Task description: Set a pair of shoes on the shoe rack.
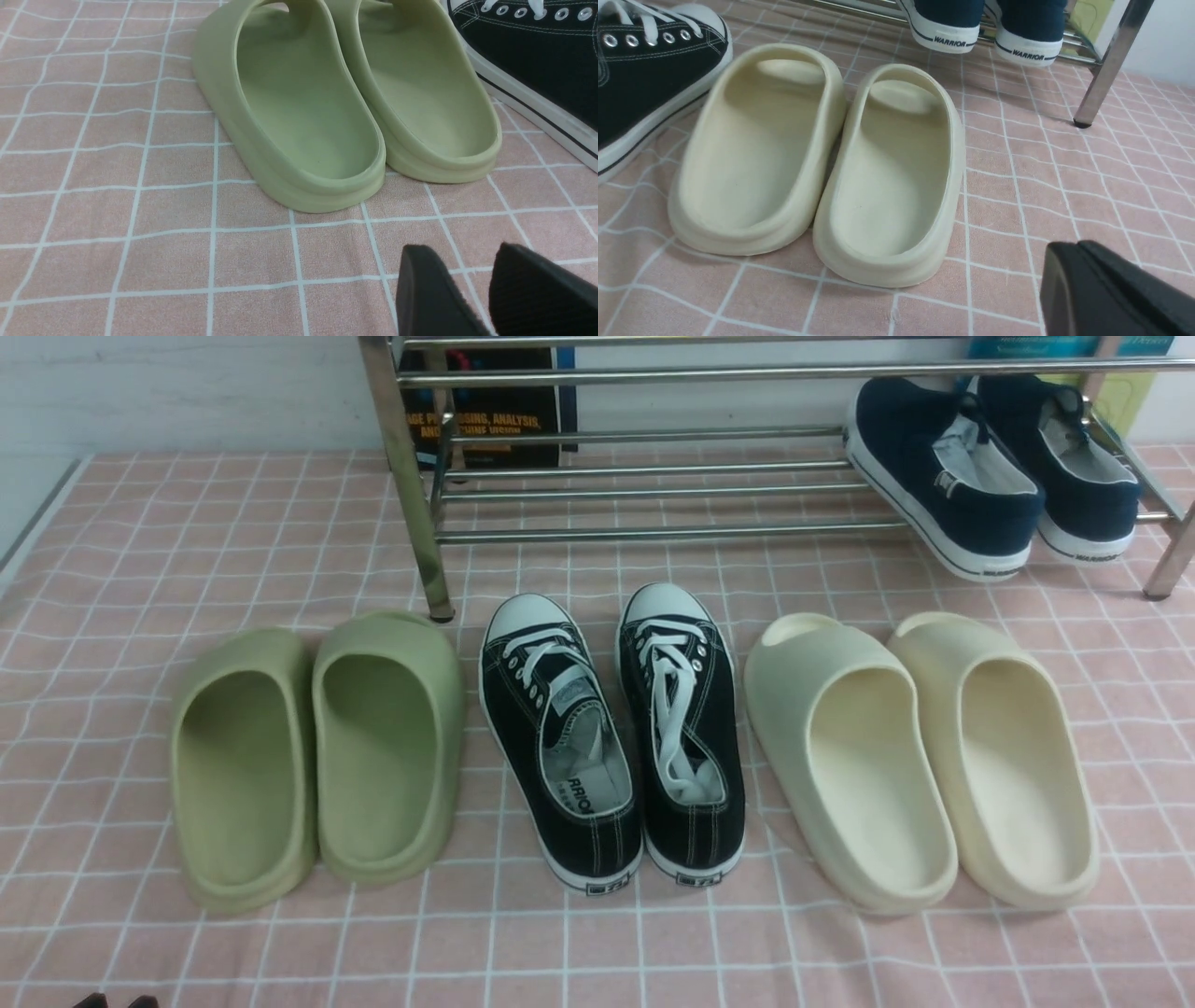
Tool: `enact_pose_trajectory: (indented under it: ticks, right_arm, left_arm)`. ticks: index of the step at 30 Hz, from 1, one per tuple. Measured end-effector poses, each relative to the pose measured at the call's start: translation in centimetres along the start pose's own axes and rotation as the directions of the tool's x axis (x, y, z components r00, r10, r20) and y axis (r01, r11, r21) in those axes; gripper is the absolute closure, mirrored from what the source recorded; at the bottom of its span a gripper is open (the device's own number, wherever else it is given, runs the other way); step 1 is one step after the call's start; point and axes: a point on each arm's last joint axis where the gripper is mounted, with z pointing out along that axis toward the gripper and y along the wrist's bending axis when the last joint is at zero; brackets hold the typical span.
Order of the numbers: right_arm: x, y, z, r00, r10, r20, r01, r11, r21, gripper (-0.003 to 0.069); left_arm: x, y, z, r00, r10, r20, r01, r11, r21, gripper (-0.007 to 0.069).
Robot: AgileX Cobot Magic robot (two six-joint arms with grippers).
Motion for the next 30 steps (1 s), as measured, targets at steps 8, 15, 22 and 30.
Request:
enact_pose_trajectory:
  ticks: [8, 15, 22, 30]
  right_arm:
    - [0.0, 0.0, 0.0, 0.997, 0.083, -0.004, -0.083, 0.997, 0.001, 0.0672]
    - [0.9, 0.0, -0.1, 0.962, 0.252, -0.108, -0.251, 0.968, 0.022, 0.0672]
    - [0.9, 0.1, -0.1, 0.954, 0.275, -0.121, -0.274, 0.961, 0.026, 0.0671]
    - [0.9, 0.1, -0.1, 0.954, 0.276, -0.121, -0.275, 0.961, 0.026, 0.0666]
  left_arm:
    - [0.0, 0.0, 0.0, 1.0, 0.0, 0.0, 0.0, 1.0, 0.0, 0.0386]
    - [0.0, 0.0, 0.0, 1.0, 0.0, 0.0, 0.0, 1.0, 0.0, 0.0386]
    - [0.0, 0.0, 0.0, 1.0, 0.0, 0.0, 0.0, 1.0, 0.0, 0.0386]
    - [0.0, 0.0, 0.0, 1.0, 0.0, 0.0, 0.0, 1.0, 0.0, 0.0386]
